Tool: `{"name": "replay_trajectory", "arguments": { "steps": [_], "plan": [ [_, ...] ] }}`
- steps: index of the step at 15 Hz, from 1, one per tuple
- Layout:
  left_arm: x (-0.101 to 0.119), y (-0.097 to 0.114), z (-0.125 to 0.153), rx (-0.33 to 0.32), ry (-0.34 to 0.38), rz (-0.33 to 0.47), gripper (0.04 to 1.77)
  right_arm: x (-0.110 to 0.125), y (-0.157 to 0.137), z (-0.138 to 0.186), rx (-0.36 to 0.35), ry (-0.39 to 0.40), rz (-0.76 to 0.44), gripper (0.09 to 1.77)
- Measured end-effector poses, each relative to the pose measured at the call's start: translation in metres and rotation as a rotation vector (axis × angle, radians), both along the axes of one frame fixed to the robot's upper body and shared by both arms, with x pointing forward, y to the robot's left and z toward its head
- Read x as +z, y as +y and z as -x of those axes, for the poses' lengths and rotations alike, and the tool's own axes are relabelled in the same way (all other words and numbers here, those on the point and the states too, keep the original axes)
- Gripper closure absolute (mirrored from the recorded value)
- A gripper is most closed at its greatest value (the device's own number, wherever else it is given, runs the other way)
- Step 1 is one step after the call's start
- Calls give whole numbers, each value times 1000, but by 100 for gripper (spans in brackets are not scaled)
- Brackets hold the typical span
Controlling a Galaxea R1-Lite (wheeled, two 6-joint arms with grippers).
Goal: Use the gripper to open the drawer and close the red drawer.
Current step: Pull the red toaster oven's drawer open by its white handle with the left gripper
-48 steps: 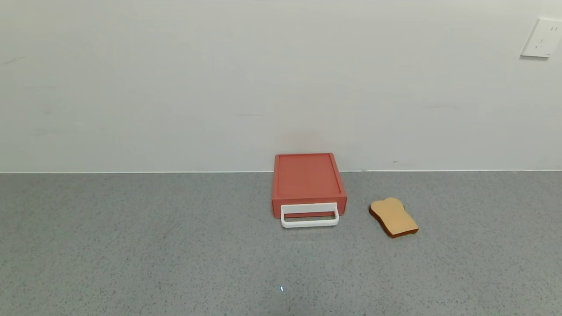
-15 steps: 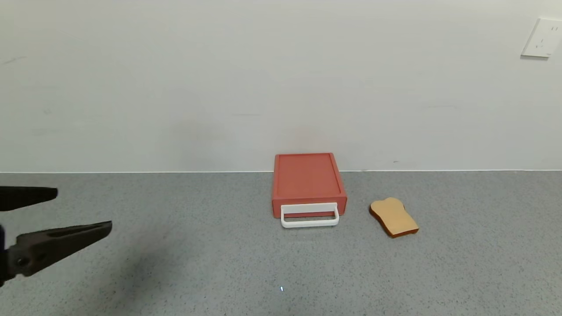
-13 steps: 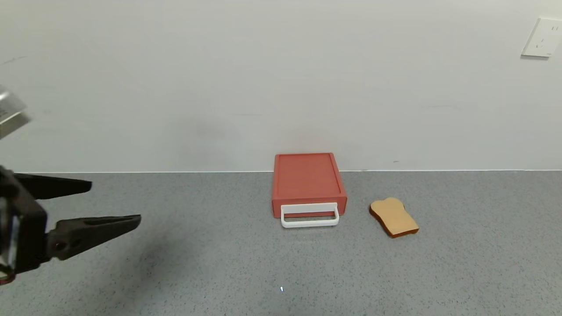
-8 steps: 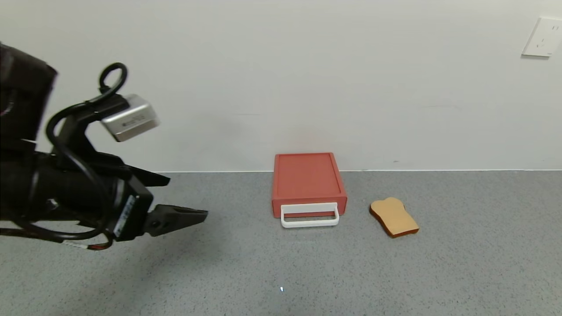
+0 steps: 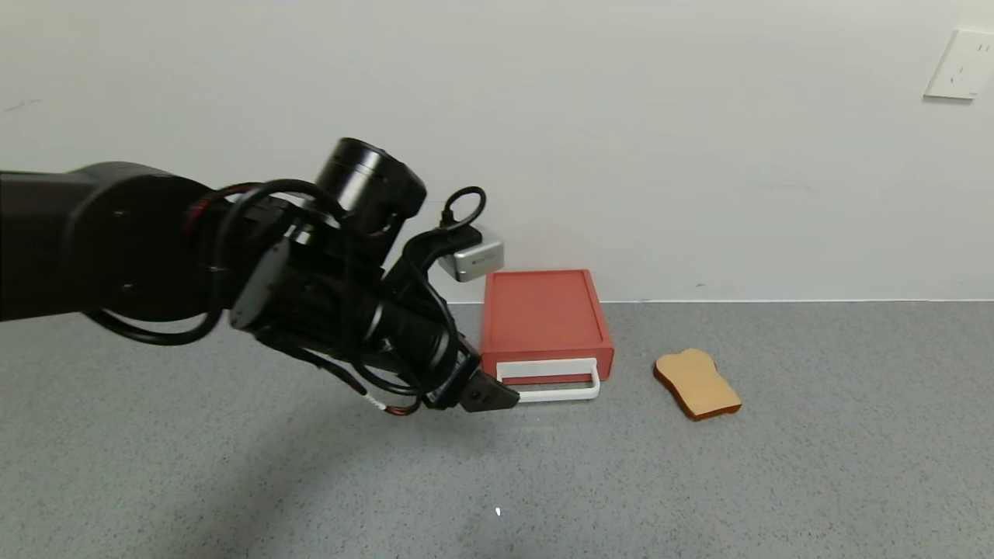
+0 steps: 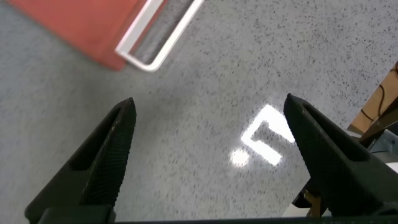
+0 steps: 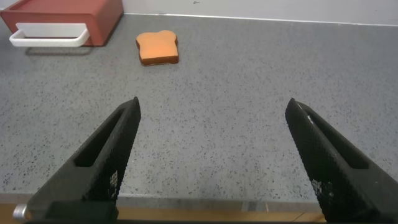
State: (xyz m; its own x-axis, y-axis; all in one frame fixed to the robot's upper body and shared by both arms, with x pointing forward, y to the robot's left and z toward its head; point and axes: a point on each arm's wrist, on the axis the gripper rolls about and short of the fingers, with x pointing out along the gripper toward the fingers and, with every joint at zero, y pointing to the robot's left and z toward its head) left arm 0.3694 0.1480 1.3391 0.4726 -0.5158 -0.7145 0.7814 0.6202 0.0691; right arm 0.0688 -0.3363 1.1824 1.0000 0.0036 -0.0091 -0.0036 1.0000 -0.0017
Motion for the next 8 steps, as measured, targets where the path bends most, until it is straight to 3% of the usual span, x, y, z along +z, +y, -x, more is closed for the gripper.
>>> {"name": "replay_trajectory", "arguments": {
  "steps": [8],
  "plan": [
    [-46,-81,-39,-105,57,-3,9,0,0,0,0,0,0,15]
  ]
}}
